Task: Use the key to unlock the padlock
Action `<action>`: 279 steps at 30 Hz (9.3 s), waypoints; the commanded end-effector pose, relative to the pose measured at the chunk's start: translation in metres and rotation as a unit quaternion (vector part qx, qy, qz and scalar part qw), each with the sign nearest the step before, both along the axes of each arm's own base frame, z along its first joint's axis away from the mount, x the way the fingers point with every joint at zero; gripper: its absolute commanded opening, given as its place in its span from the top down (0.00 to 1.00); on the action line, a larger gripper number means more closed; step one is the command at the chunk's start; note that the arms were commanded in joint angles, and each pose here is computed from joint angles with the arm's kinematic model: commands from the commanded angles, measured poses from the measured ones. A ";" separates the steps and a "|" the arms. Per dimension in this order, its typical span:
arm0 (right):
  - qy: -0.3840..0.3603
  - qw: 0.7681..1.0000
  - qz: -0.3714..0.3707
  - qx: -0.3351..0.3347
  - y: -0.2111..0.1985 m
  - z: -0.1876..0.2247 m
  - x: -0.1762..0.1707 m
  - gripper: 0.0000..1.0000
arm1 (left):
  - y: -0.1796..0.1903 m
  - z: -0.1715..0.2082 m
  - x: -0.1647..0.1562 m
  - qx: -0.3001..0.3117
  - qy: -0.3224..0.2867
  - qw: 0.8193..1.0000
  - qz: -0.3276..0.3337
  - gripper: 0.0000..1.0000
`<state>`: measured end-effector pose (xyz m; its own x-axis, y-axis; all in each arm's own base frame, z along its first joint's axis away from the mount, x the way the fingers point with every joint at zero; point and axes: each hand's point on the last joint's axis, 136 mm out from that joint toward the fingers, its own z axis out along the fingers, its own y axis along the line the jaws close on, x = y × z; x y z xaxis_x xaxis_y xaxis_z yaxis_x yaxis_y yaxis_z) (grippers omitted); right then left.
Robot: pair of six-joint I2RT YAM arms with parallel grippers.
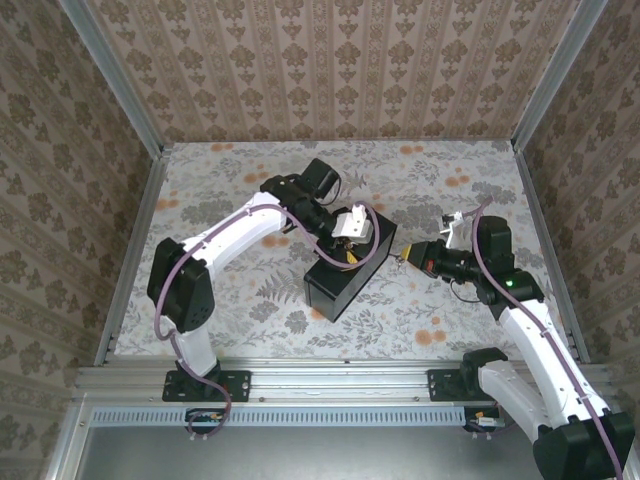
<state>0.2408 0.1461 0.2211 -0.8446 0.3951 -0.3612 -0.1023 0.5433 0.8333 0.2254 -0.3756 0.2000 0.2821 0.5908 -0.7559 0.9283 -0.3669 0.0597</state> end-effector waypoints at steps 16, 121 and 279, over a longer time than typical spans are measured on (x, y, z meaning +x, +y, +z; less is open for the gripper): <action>0.001 1.000 0.011 0.008 0.003 -0.005 -0.003 1.00 | -0.006 -0.012 -0.005 0.032 0.027 0.999 -0.026 0.48; -0.010 0.984 0.159 0.083 0.078 0.001 0.036 1.00 | 0.011 0.052 -0.001 -0.222 0.017 0.973 0.069 0.74; 0.010 0.970 0.182 0.158 0.084 -0.002 0.055 1.00 | 0.040 0.027 -0.001 -0.169 -0.032 0.982 0.078 0.74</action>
